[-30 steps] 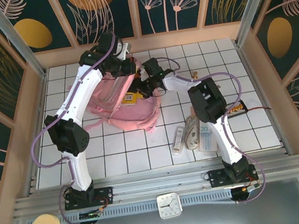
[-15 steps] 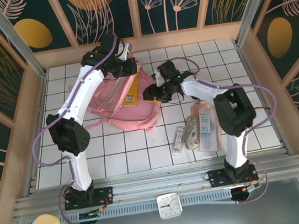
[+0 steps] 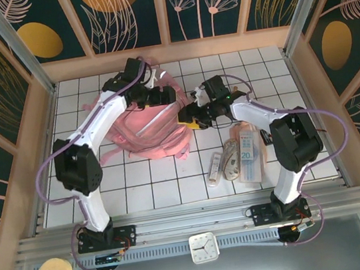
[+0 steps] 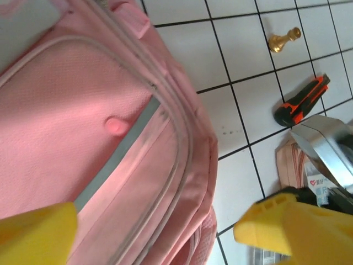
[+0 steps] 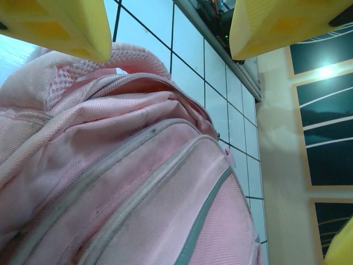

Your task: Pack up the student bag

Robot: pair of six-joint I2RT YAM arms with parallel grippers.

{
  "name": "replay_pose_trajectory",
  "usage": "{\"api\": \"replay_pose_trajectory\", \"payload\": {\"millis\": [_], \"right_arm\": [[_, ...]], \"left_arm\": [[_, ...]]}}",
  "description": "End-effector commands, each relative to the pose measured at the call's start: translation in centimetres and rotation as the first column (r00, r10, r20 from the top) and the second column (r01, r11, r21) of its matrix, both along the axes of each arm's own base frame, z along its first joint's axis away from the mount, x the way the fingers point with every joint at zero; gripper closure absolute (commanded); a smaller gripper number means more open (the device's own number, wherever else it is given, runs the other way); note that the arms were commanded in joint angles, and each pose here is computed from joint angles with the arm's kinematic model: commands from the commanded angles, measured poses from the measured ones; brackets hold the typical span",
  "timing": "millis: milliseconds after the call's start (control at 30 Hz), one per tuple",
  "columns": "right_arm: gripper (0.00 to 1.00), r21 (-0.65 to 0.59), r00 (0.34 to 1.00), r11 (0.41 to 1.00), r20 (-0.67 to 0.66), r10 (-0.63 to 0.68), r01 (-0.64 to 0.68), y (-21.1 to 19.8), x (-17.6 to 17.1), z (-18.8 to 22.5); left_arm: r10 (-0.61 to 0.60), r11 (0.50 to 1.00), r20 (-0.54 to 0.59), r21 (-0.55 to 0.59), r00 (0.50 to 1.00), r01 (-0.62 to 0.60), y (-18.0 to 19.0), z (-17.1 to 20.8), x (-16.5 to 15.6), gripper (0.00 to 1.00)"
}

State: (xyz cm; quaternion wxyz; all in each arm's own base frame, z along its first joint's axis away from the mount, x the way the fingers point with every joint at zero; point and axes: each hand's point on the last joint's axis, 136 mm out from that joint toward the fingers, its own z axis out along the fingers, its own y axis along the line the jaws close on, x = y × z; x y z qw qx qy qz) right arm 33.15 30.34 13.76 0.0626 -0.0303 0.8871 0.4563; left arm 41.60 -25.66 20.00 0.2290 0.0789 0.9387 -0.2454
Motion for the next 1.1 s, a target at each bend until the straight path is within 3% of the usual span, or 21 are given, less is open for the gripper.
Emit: {"api": "replay_pose_trajectory", "payload": {"millis": [0,200,367,433,567,833,1067], "right_arm": [[0.4,-0.006,0.998,1.0,-0.058,0.005,-0.005,0.6,0.0,-1.1],[0.41,-0.125,0.988,0.991,-0.139,-0.065,0.047,-0.4,0.4,-4.3],[0.42,-0.182,0.992,0.978,-0.05,-0.115,0.104,-0.7,3.2,-2.8],[0.42,-0.198,0.992,0.974,-0.044,-0.12,0.109,-0.8,3.9,-2.7],[0.43,-0.194,0.994,0.976,-0.034,-0.106,0.098,-0.3,4.2,-2.1],[0.44,-0.204,0.994,0.977,-0.07,-0.079,0.064,-0.3,3.2,-2.7],[0.44,-0.204,0.991,0.978,-0.111,-0.075,0.051,-0.8,2.5,-3.3]], "left_arm": [[0.097,0.993,0.108,0.05,0.989,-0.103,3.5,2.8,-2.0,0.01],[0.221,0.962,0.053,0.155,0.974,-0.226,9.2,-2.7,-8.8,0.01],[0.322,0.927,0.059,0.183,0.945,-0.327,12.5,-4.6,-12.0,0.01],[0.325,0.924,0.006,0.211,0.946,-0.319,13.0,-7.0,-13.5,0.01],[0.307,0.938,-0.076,0.191,0.949,-0.288,12.7,-10.9,-15.5,0.13],[0.21,0.959,-0.051,0.206,0.976,-0.195,12.0,-12.8,-14.3,0.16],[0.058,0.965,0.098,0.249,0.993,-0.081,12.4,-11.6,-11.8,0.24]]}}
